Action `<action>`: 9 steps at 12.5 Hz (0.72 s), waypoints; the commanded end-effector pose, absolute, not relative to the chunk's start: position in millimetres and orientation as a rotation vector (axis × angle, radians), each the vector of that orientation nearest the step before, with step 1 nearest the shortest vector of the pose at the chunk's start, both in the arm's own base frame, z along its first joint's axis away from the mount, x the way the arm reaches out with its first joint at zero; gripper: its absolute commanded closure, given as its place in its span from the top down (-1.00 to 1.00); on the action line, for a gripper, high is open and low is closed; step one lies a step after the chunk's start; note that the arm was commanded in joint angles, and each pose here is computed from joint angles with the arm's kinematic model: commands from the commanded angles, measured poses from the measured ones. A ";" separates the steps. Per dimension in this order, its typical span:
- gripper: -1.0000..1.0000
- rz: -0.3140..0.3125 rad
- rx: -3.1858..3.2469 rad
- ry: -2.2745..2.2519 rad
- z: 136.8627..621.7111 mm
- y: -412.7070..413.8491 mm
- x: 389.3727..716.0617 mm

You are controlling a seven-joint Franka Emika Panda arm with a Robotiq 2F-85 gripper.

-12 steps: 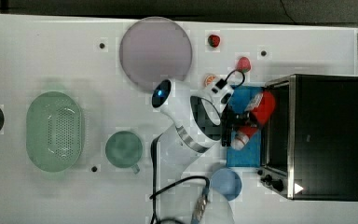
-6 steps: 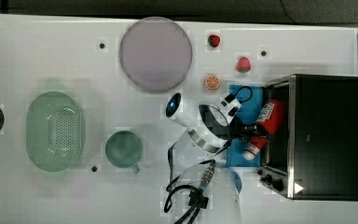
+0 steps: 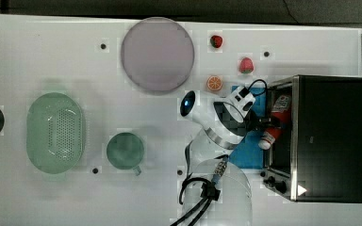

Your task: Pick Ketchup from the table and place in oven.

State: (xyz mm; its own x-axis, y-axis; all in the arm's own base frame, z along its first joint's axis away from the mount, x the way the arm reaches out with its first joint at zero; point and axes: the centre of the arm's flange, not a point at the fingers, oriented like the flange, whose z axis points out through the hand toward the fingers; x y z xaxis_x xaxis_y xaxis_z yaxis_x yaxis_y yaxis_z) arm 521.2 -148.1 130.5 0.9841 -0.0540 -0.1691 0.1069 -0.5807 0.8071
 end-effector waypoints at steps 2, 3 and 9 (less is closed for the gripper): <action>1.00 -0.104 2.164 -0.078 138.1 -155.5 525.9; 1.00 -0.079 2.169 -0.073 144.0 -147.8 532.9; 1.00 0.030 2.359 -0.391 219.7 -95.7 560.7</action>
State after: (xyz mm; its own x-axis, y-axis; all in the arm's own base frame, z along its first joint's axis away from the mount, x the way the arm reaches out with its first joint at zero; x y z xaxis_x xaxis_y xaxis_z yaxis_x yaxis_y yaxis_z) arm 536.4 -104.9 178.6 0.9598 -0.2806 0.0103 -0.2098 -0.6921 0.6907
